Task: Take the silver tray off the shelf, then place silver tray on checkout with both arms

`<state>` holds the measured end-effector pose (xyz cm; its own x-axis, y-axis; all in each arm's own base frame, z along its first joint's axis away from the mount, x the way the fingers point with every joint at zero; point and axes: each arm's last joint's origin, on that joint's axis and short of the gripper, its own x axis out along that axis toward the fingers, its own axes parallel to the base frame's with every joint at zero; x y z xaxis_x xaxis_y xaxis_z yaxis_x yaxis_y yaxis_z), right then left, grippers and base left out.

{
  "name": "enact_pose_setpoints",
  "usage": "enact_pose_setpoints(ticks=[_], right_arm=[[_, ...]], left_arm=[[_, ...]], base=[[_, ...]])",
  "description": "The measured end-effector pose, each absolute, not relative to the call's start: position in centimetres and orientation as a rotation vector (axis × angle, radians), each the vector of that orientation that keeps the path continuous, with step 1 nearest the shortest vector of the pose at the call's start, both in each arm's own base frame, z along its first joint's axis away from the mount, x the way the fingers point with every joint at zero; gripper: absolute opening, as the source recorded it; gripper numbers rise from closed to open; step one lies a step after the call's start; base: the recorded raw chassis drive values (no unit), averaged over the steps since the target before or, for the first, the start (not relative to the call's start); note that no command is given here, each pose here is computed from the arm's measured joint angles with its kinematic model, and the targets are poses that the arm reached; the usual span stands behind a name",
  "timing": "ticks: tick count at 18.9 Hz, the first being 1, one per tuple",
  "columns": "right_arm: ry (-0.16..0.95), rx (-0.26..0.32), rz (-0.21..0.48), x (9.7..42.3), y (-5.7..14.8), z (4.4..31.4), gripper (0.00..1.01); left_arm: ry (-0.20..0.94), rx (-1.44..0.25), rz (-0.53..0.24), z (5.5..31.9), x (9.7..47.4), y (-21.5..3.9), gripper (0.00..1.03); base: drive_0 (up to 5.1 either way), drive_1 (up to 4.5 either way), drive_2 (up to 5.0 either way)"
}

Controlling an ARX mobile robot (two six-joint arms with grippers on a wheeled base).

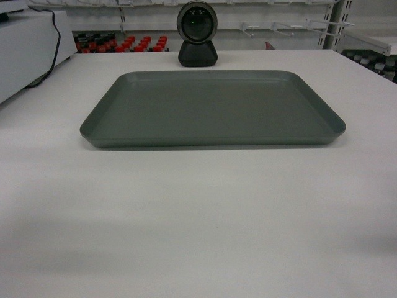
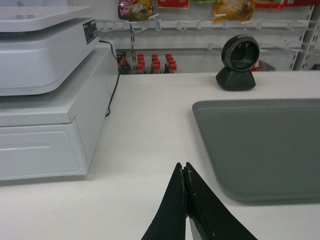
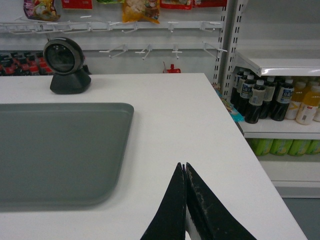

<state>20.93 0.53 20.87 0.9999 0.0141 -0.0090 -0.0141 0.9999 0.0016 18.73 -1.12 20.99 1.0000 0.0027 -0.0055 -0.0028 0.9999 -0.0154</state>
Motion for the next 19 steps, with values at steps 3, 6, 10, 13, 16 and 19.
enact_pose_setpoints(ticks=[3, 6, 10, 13, 16, 19], right_arm=[[0.007, 0.002, -0.004, 20.3, 0.1, 20.5, 0.02], [0.007, 0.002, -0.007, 15.5, -0.1, 18.1, 0.02], [-0.015, 0.002, -0.007, 13.7, -0.1, 17.0, 0.02], [-0.004, 0.002, -0.008, 13.0, -0.1, 16.9, 0.02], [-0.008, 0.002, -0.008, 12.3, -0.1, 17.0, 0.02], [-0.014, 0.002, -0.008, 11.8, -0.1, 17.1, 0.02]], left_arm=[[0.006, -0.014, -0.014, 20.6, 18.2, -0.7, 0.02], [0.006, -0.015, -0.002, 18.1, 14.4, 0.0, 0.02], [-0.013, -0.015, -0.002, 16.9, 12.9, 0.0, 0.02], [-0.001, -0.015, -0.002, 16.8, 12.4, 0.0, 0.02], [-0.004, -0.014, -0.002, 16.9, 11.8, 0.0, 0.02], [-0.013, -0.014, -0.002, 17.0, 11.4, 0.0, 0.02]], base=[[0.0, 0.00, 0.0], [0.0, 0.00, 0.0], [0.0, 0.00, 0.0], [0.0, 0.00, 0.0], [0.0, 0.00, 0.0], [0.0, 0.00, 0.0]])
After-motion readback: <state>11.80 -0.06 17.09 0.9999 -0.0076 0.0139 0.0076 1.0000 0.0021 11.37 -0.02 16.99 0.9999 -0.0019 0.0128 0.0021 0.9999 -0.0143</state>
